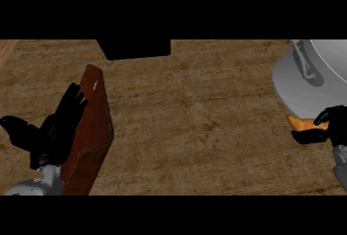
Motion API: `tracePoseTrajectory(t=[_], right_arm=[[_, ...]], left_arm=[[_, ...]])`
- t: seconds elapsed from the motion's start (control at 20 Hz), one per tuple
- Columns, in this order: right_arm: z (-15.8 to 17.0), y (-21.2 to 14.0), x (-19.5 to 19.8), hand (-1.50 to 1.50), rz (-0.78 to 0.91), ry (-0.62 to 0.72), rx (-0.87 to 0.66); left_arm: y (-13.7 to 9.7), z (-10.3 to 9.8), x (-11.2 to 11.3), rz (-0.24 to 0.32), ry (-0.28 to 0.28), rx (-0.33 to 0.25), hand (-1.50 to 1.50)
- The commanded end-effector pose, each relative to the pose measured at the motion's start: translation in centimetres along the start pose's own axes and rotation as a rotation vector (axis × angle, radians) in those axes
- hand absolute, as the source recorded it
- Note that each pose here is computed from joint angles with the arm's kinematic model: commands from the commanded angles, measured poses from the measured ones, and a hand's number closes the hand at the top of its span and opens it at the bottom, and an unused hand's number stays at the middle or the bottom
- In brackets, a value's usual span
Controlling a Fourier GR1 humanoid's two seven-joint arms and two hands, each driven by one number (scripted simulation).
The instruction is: Pick the croissant from the tray and place it in the pot
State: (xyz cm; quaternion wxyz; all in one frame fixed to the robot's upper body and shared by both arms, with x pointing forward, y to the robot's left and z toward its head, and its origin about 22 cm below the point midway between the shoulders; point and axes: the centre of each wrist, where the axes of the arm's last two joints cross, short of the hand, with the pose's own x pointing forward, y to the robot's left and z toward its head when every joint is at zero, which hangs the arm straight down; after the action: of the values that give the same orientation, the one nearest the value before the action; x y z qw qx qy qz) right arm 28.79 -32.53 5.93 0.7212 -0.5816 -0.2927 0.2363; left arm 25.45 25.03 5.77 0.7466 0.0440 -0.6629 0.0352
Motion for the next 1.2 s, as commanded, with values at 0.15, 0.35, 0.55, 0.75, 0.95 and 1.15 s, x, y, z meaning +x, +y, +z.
tracePoseTrajectory(t=[0.15, 0.35, 0.55, 0.75, 0.95, 1.15], right_arm=[[2.4, -8.3, -5.3, 1.5, -0.133, -0.052, -0.226], [4.1, -14.5, -5.5, 1.5, -0.14, -0.161, -0.364], [6.7, -18.0, -4.8, 1.5, -0.216, -0.255, -0.433], [7.8, -20.1, -4.4, 1.5, -0.316, -0.259, -0.471], [6.2, -24.3, -4.1, 1.5, -0.339, -0.215, -0.428], [2.7, -23.4, -2.7, 1.5, -0.341, -0.162, -0.409]], left_arm=[[-0.1, -0.3, 0.3, -0.003, 0.002, -0.014, 0.0], [-0.4, 0.5, 0.3, 0.002, -0.009, -0.049, 0.0], [-1.2, -0.5, -0.7, -0.016, -0.006, -0.065, 0.0], [-1.7, -0.7, -0.3, -0.003, -0.027, -0.105, 0.0], [-1.0, -0.5, -0.5, -0.006, -0.028, -0.095, 0.0], [-3.3, -1.2, 1.7, -0.013, -0.031, -0.128, 0.0]])
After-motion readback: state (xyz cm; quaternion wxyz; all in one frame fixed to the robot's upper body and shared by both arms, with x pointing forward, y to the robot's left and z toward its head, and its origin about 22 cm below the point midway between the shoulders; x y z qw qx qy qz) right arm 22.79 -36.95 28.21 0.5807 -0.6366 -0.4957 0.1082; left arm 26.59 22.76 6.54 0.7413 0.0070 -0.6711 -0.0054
